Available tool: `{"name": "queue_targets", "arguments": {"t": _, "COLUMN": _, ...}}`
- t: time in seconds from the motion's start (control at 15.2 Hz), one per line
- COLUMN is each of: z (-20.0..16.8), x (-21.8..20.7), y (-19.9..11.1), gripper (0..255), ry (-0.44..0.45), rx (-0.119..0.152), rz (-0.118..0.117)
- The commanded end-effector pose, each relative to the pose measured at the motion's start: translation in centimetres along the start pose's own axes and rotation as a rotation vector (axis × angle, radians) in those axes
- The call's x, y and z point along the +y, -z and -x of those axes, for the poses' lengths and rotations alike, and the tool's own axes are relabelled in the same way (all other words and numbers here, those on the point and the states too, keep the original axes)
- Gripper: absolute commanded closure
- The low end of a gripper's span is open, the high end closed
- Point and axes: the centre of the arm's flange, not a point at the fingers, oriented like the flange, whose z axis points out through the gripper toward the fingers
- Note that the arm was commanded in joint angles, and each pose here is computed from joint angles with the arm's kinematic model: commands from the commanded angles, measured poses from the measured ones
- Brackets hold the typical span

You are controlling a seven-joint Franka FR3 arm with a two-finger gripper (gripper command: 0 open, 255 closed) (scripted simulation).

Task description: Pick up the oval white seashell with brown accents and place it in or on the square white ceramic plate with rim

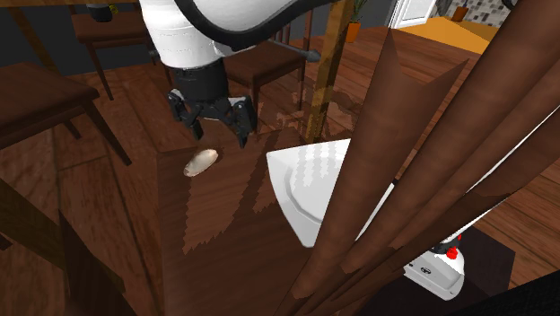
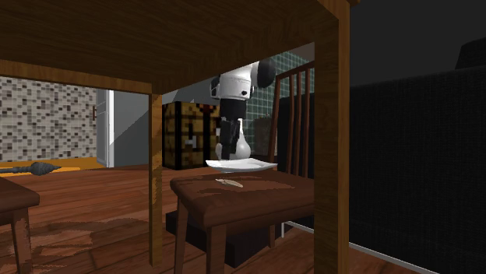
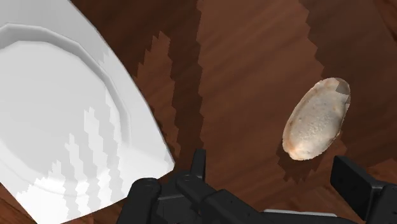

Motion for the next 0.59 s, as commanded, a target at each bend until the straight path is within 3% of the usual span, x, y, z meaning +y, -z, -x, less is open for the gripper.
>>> {"name": "queue_targets", "arguments": {"t": 0.0, "z": -1.2, "x": -4.2, "y": -2.8, "gripper": 0, "ry": -0.043, "rx": -0.112, "rz": -0.050}}
{"name": "queue_targets", "arguments": {"t": 0.53, "z": -0.8, "x": -4.4, "y": -6.2, "gripper": 0, "ry": -0.043, "rx": -0.112, "rz": -0.050}}
